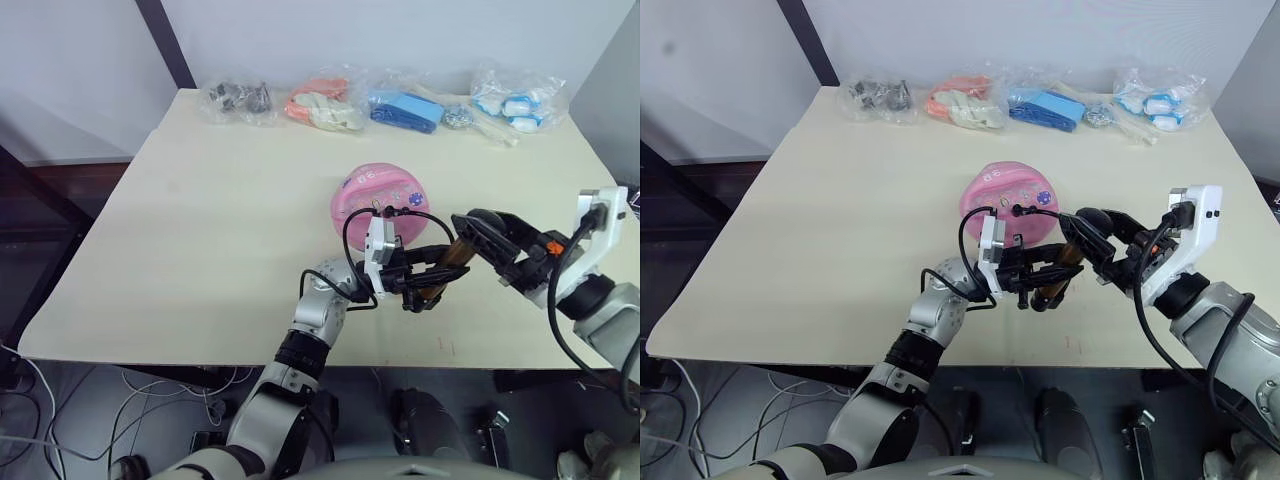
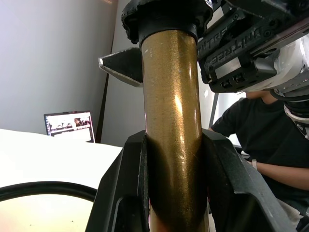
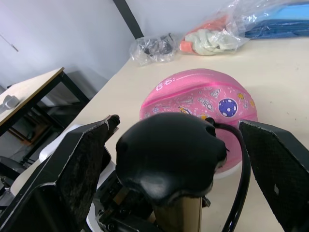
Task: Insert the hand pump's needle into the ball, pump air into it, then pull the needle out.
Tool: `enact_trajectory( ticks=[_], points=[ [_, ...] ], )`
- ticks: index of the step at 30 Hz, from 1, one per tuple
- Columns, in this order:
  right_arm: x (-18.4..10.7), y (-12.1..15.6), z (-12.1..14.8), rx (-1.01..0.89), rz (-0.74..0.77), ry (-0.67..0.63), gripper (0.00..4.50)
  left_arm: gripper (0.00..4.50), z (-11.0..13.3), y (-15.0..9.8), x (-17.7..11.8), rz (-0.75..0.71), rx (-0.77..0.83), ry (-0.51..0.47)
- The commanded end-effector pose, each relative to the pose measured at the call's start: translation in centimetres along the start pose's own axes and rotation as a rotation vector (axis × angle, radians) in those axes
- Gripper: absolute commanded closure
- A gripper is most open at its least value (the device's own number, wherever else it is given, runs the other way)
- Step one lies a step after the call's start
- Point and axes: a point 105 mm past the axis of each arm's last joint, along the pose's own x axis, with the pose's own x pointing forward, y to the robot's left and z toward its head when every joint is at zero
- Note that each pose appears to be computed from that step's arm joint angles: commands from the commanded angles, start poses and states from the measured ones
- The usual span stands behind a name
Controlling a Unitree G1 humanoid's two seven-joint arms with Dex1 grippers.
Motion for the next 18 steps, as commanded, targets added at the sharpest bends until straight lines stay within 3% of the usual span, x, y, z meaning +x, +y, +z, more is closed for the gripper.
enact_trajectory(
  ticks=[1, 4, 9, 13, 16, 18],
  points=[
    [0.0, 0.6, 0.6, -0.014, 0.027, -0.026, 0.91, 3.5, 1.5, -0.2, 0.9, -0.028, 0.043, -0.044],
    [0.1, 0.7, 0.4, -0.013, 0.034, -0.019, 2.37, 3.5, 1.5, -0.2, 0.9, -0.027, 0.043, -0.047],
    [0.2, 0.8, 0.4, -0.016, 0.04, -0.016, 2.42, 3.5, 1.5, -0.3, 0.9, -0.031, 0.023, -0.043],
    [0.2, 0.8, 0.5, -0.039, 0.04, -0.009, 2.42, 1.66, 1.3, 0.0, 0.6, -0.014, 0.006, -0.016],
    [0.3, 0.8, 0.7, -0.095, 0.047, 0.006, 2.42, 0.26, 1.5, 0.7, -0.7, 0.032, 0.047, 0.074],
    [0.3, 0.9, 1.0, -0.122, 0.054, 0.011, 2.42, 0.0, 1.6, 0.8, -1.9, 0.055, 0.084, 0.155]
  ],
)
